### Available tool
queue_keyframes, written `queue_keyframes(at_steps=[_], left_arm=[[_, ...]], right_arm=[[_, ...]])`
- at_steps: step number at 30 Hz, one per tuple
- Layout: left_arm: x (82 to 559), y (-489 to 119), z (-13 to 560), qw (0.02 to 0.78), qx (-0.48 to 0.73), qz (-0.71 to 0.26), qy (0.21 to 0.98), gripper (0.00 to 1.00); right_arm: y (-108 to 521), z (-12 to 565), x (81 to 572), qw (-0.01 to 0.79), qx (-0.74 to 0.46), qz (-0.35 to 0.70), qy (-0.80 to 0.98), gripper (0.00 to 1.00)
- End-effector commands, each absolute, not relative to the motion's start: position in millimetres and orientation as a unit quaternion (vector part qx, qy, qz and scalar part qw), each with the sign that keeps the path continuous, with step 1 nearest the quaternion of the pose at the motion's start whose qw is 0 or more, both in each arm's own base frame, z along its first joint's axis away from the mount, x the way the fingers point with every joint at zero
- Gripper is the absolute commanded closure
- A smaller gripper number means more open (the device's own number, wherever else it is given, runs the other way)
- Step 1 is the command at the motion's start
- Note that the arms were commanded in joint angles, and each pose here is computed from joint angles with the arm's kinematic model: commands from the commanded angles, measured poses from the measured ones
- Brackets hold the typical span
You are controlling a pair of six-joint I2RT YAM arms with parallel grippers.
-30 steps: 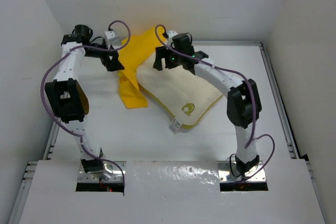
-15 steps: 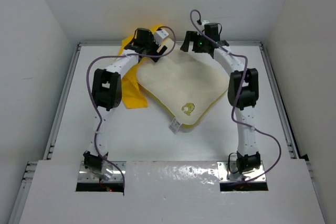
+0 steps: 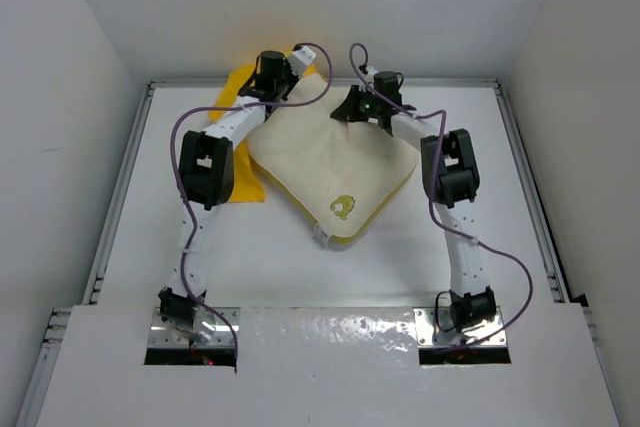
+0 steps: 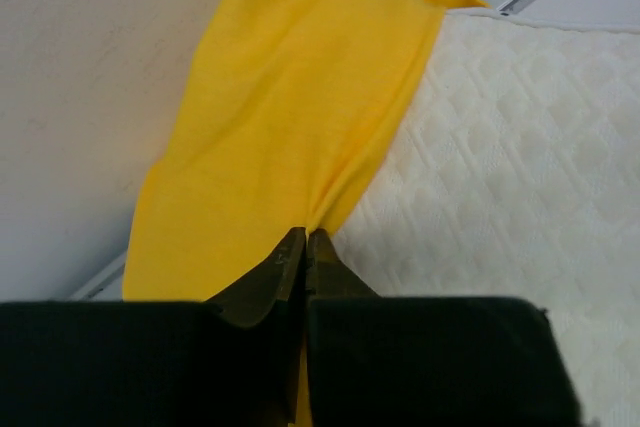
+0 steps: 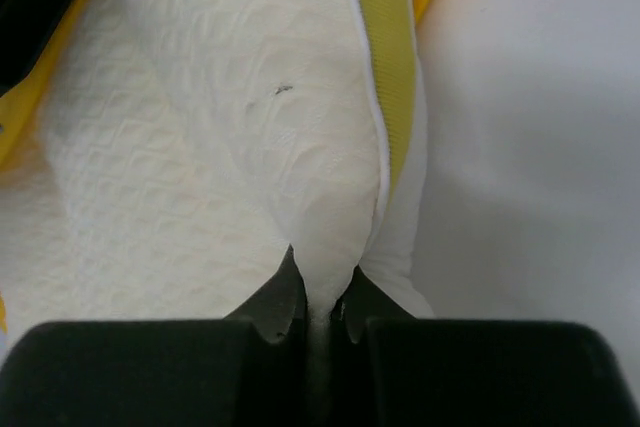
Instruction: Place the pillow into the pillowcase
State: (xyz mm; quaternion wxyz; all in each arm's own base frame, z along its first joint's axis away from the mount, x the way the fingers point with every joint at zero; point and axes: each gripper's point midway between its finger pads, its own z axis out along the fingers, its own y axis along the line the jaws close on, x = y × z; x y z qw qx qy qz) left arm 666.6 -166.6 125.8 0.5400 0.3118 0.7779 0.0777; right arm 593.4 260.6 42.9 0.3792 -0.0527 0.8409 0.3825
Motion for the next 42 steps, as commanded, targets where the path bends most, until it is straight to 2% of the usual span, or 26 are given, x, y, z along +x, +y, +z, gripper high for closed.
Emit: queue_keyframes(at_steps=[1,3,6,9,11,12,13,14,15,20,28,31,32,35,38,42], left_arm=[[672,-158,141,0.556,0.308,0.097,0.766,1.0],[671,-158,146,0.557,0.316,0.093,0.762,1.0],[663,-171,170,0.567,0.327,0.036,0.755,1.0],[631,-225,222,0.585,0.39,-0.116,0.702,1.0],[613,-248,265,0.598,0.413,-0.173,0.665,1.0],[594,-262,268,0.578,0.438,-0.22,0.652,1.0],[585,-268,273,0.572,0.455,-0.237,0.64,1.0],[575,-271,281,0.567,0.468,-0.252,0.629,1.0],[556,-275,271,0.535,0.483,-0.286,0.632,1.0],[513,-271,235,0.457,0.526,-0.322,0.641,1.0],[466,-253,211,0.391,0.588,-0.344,0.619,1.0],[435,-243,201,0.35,0.614,-0.359,0.61,1.0],[431,-238,200,0.344,0.622,-0.357,0.607,1.0],[432,-214,197,0.346,0.61,-0.356,0.617,1.0],[444,-187,194,0.363,0.571,-0.348,0.649,1.0],[439,-180,188,0.36,0.562,-0.338,0.664,1.0]], right_arm=[[302,76,558,0.371,-0.12,0.423,0.818,1.0],[306,87,552,0.378,-0.138,0.414,0.816,1.0],[316,98,540,0.384,-0.175,0.399,0.814,1.0],[333,108,523,0.397,-0.233,0.356,0.813,1.0],[348,117,513,0.408,-0.258,0.342,0.806,1.0],[351,132,512,0.422,-0.259,0.346,0.797,1.0],[353,132,506,0.418,-0.254,0.354,0.797,1.0],[358,150,511,0.449,-0.252,0.366,0.776,1.0],[355,160,506,0.456,-0.241,0.374,0.771,1.0],[350,203,511,0.519,-0.201,0.387,0.735,1.0],[328,258,515,0.592,-0.103,0.445,0.665,1.0],[303,254,528,0.604,-0.034,0.449,0.657,1.0],[292,241,530,0.581,0.016,0.472,0.663,1.0],[251,221,544,0.577,0.102,0.474,0.658,1.0],[241,198,546,0.571,0.105,0.422,0.697,1.0],[267,196,527,0.555,0.06,0.441,0.703,1.0]])
